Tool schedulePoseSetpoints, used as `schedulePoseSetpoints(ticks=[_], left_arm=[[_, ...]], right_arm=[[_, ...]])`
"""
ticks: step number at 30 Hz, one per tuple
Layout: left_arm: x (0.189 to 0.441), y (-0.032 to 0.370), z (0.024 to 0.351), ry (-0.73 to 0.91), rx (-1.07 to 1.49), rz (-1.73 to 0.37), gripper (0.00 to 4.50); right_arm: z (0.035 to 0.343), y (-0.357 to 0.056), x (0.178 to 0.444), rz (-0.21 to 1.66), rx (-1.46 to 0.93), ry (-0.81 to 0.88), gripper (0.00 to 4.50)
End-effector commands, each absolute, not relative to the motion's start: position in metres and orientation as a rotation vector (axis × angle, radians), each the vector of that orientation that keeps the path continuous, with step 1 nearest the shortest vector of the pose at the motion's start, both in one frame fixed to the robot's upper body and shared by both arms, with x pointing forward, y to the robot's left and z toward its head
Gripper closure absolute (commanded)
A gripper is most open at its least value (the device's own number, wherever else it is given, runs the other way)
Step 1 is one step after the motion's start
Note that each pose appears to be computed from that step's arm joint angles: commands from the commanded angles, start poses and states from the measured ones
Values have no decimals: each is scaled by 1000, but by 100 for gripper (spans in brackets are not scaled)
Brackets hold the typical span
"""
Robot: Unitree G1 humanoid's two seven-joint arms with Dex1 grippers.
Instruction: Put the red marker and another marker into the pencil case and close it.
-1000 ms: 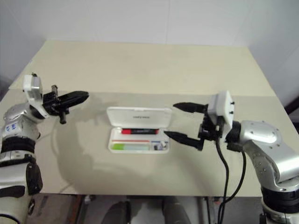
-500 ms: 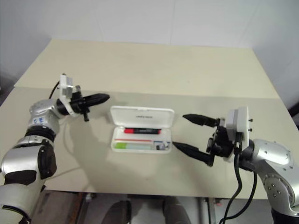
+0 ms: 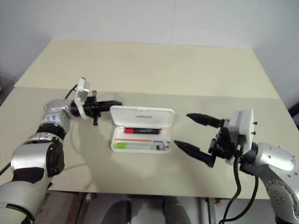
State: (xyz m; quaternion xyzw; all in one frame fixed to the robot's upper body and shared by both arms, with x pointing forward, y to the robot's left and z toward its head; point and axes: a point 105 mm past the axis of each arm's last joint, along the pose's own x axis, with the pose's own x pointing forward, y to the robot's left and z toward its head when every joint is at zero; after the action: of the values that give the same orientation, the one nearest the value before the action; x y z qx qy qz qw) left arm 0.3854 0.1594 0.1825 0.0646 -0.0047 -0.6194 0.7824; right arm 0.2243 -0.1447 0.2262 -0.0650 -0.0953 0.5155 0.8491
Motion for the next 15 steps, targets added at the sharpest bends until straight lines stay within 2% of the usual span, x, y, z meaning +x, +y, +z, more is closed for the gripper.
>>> schedulePoseSetpoints(ticks=[1, 8, 15], left_arm=[[373, 150, 186, -4, 202, -1487, 446], [366, 140, 180, 4, 269, -1556, 446], [344, 131, 172, -19, 314, -1685, 446]], right_arm=[[237, -144, 217, 1086, -180, -251, 0], [236, -144, 219, 1085, -183, -250, 0], [235, -143, 222, 1087, -184, -251, 0]])
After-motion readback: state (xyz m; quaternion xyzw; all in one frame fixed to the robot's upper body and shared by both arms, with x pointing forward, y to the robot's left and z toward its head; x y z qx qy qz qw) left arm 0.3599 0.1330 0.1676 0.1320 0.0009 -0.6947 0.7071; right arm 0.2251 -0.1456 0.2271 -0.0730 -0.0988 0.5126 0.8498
